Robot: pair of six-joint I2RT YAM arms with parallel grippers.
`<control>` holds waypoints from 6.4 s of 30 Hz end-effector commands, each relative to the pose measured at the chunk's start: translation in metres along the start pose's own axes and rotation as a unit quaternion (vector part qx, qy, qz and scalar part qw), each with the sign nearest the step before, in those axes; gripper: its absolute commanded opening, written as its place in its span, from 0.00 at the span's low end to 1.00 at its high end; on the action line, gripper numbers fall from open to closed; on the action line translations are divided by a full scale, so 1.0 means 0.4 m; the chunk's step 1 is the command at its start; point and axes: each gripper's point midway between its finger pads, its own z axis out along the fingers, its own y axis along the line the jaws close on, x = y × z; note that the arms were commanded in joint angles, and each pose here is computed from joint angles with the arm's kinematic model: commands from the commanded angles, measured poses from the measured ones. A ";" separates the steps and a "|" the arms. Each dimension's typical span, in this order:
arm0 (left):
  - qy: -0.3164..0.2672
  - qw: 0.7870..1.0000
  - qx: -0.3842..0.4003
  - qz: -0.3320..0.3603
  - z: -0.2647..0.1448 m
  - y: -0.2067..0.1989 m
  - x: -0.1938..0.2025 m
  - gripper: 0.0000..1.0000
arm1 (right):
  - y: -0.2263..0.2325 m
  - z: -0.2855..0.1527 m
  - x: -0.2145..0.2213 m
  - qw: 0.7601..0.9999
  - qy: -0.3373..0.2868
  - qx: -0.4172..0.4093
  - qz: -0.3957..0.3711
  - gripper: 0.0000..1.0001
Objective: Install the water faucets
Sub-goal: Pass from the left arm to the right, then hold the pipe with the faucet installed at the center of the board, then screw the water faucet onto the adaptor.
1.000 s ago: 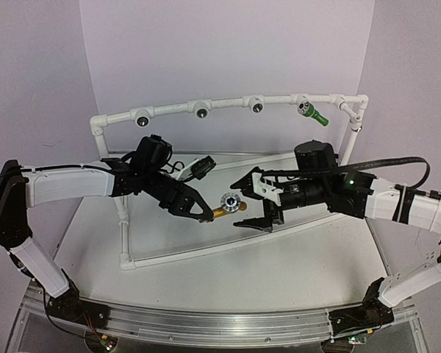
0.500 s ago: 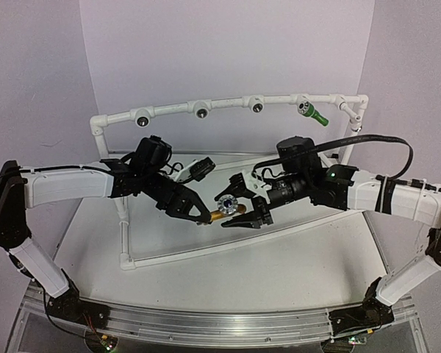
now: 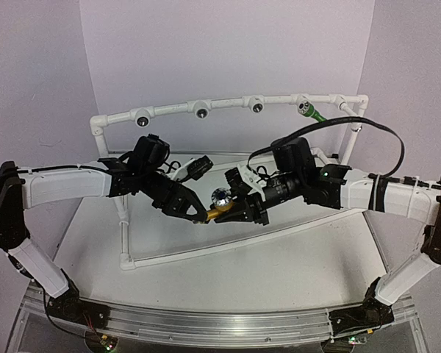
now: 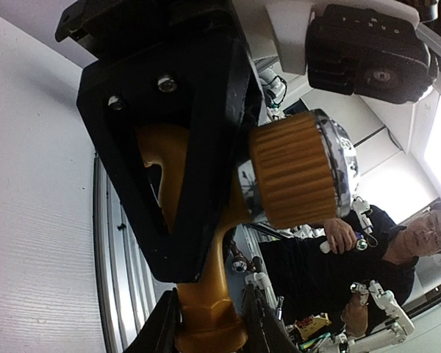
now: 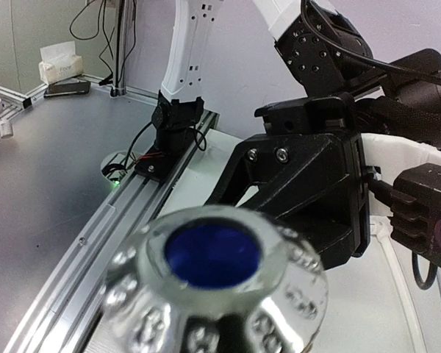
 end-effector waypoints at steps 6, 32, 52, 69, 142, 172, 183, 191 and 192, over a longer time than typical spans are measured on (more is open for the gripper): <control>-0.109 0.963 -0.242 0.049 -0.139 0.062 -0.069 0.66 | -0.216 -0.146 -0.032 0.932 0.071 0.304 0.184 0.00; 0.011 0.867 -0.470 0.164 0.112 0.530 -0.042 0.81 | -0.334 -0.503 -0.169 0.626 0.489 0.521 -0.313 0.00; 0.167 0.800 -0.533 0.216 0.191 0.846 0.073 0.44 | -0.405 -0.517 -0.074 0.562 0.499 0.507 -0.422 0.00; 0.219 0.820 -0.511 0.137 0.135 0.813 0.309 0.00 | -0.433 -0.499 -0.123 0.535 0.482 0.529 -0.450 0.00; 0.232 0.836 -0.476 0.142 0.167 0.794 0.340 0.00 | -0.502 -0.413 -0.089 0.569 0.462 0.539 -0.415 0.00; 0.237 0.840 -0.468 0.140 0.181 0.795 0.346 0.00 | -0.539 -0.528 -0.040 0.580 0.448 0.597 -0.325 0.00; 0.238 0.839 -0.469 0.139 0.183 0.795 0.346 0.00 | -0.531 -0.518 -0.036 0.576 0.425 0.638 -0.284 0.00; 0.235 0.843 -0.463 0.139 0.196 0.795 0.333 0.00 | -0.528 -0.523 -0.041 0.575 0.402 0.667 -0.252 0.00; 0.235 0.844 -0.462 0.140 0.197 0.794 0.329 0.00 | -0.526 -0.525 -0.038 0.573 0.400 0.670 -0.250 0.00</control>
